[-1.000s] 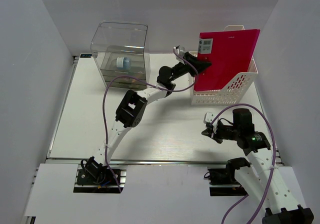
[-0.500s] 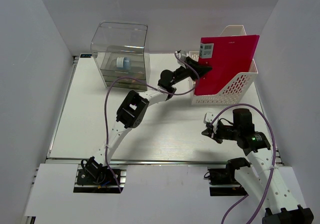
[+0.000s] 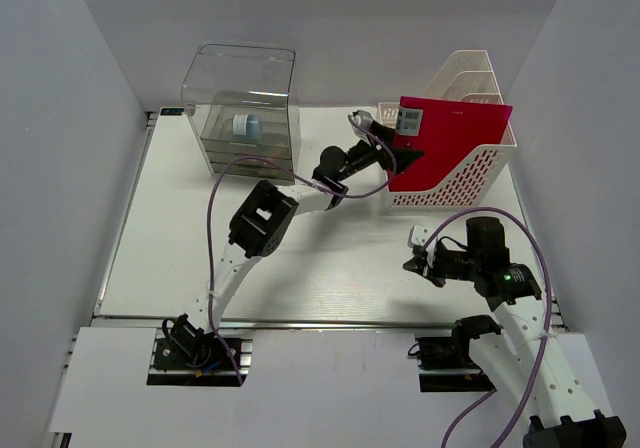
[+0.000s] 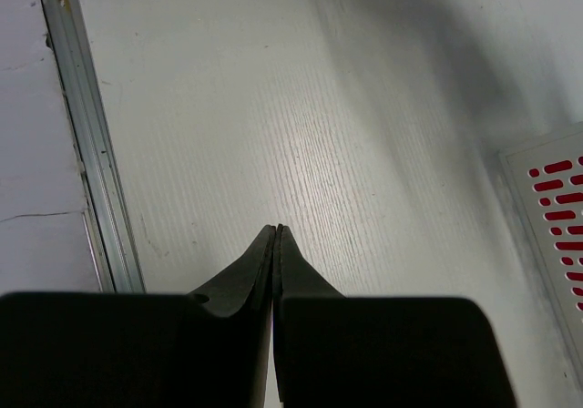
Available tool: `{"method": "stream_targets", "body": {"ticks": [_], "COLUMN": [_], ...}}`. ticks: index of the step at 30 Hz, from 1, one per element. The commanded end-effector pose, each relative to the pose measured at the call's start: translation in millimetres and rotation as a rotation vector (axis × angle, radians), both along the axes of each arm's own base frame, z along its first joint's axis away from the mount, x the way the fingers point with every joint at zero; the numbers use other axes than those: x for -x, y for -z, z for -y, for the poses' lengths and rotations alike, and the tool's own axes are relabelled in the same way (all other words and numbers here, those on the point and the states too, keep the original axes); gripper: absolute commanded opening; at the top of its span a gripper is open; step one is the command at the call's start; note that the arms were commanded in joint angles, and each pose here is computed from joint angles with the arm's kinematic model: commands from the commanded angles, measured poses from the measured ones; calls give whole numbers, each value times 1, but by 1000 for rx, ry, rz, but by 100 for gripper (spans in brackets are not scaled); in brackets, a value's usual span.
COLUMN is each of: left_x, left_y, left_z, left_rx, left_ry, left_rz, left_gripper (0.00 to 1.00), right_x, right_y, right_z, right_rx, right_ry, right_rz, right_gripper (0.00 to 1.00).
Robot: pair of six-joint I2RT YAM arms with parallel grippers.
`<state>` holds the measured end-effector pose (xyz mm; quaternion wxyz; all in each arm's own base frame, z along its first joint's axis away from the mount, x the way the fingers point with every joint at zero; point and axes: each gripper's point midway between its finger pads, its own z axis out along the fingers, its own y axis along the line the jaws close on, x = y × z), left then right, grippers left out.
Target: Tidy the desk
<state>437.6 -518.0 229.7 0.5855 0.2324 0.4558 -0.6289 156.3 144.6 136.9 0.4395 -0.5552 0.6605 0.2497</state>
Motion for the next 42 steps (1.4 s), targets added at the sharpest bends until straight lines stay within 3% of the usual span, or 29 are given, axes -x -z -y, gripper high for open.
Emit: {"method": "stream_targets", "body": {"ticks": [1,2,5,6,8,9,11,13,15,16,18,19,23,25,27,32,42], "left_x": [18,25,27,38,45,57,72,102,119,137,151,166,189,202,214,227,235], "left_y": [-97,-123,-124,-156,-141,-167,-152,-171,-138,-156,-113,-126,-57,-58,-25,6,18], "left_z": [-22,-31,-50,-66,-79,-95,-106,-124,-133,-148,-160,-176,-240,-272,-294,-330,-335], "left_rx": [97,123,89,112,41,38,-33,-68,-200,-202,-375,-387,-676,-687,-756,-766,-823], "left_ry": [-59,-81,-168,-206,-251,-284,-286,-255,-221,-219,-202,-215,-326,-421,-457,-567,-560], "left_rz": [112,139,109,156,130,162,144,169,103,126,35,48,-98,-71,-114,-129,-165], "left_gripper": [98,98,98,98,98,98,98,98,98,98,98,98,98,98,98,98,98], "right_x": [-1,-2,-2,-3,-6,-8,-12,-17,-28,-33,-51,-57,-80,-89,-93,-99,-101], "right_y": [-10,-11,-12,-13,-14,-14,-16,-16,-19,-22,-28,-29,-38,-44,-47,-44,-45], "right_z": [-2,-2,-1,-1,0,1,3,4,9,11,20,24,42,50,59,68,83], "right_rx": [-18,-18,-22,-24,-23,-25,-29,-35,-44,-52,-72,-78,-122,-161,-162,-155,-103], "right_ry": [-14,-16,-11,-10,7,25,49,90,174,213,348,393,598,683,738,789,791], "right_rz": [27,33,31,35,39,32,38,22,12,17,13,10,16,23,45,41,93], "right_gripper": [0,0,0,0,0,0,7,24,38,41,45,46,49,57,63,63,54]}}
